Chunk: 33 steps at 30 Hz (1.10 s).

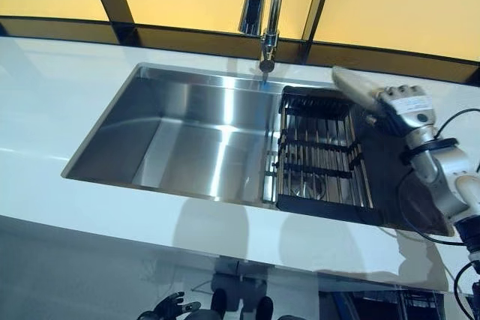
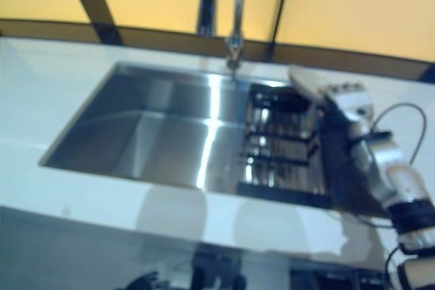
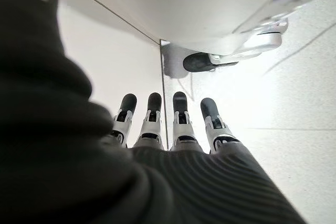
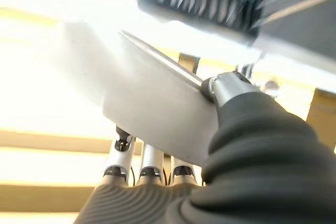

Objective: Take plates into dishwasher

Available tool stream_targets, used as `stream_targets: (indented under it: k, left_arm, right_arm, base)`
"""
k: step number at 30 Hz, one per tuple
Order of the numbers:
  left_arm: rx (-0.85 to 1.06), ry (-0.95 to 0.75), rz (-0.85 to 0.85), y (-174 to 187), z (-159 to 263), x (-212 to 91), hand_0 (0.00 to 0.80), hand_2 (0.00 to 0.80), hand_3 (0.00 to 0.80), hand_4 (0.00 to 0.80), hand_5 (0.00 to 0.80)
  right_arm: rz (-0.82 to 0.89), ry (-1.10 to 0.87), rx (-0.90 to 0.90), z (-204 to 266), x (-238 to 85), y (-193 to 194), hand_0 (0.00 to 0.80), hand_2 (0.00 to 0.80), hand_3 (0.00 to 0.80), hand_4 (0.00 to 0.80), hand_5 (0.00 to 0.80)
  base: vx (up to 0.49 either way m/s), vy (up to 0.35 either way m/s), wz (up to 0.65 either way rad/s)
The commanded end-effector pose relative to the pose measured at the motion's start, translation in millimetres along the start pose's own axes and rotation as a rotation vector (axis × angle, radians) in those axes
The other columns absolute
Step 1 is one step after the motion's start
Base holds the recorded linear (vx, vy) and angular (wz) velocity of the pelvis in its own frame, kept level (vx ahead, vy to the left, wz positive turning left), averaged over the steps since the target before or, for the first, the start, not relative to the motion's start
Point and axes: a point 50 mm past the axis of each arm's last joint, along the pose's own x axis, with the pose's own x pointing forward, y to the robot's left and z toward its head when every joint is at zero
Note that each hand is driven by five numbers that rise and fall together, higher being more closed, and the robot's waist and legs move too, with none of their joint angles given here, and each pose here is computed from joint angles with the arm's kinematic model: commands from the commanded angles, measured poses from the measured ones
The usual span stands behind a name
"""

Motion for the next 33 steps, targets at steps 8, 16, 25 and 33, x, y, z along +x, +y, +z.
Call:
stream_targets:
  k: [8, 16, 25, 33]
  left_arm:
    - [-0.017, 0.026, 0.016, 0.2, -11.0, -1.0, 0.0, 0.0, 0.0, 0.0, 0.0]
    - [-0.025, 0.035, 0.021, 3.8, -12.4, -1.5, 0.0, 0.0, 0.0, 0.0, 0.0]
    - [-0.018, 0.039, 0.022, 4.6, -11.3, -0.8, 0.0, 0.0, 0.0, 0.0, 0.0]
    - [-0.013, 0.086, 0.062, 15.2, -27.7, -7.5, 0.0, 0.0, 0.0, 0.0, 0.0]
  right_arm:
    - [-0.426, 0.049, 0.166, -13.9, -3.0, -69.3, 0.8, 0.8, 0.8, 0.8, 0.8]
    - [-0.528, 0.187, 0.62, -24.7, -15.6, -70.7, 0.8, 0.8, 0.8, 0.8, 0.8]
    - [-0.579, 0.264, 0.876, -26.8, -22.6, -60.0, 0.8, 0.8, 0.8, 0.8, 0.8]
    - [-0.566, 0.285, 0.988, -32.6, -26.6, -60.6, 0.8, 0.8, 0.8, 0.8, 0.8]
  base:
    - [-0.016, 0.062, -0.15]
    - [-0.039, 0.096, -0.16]
    - [-0.048, 0.134, -0.21]
    - [-0.051, 0.089, -0.49]
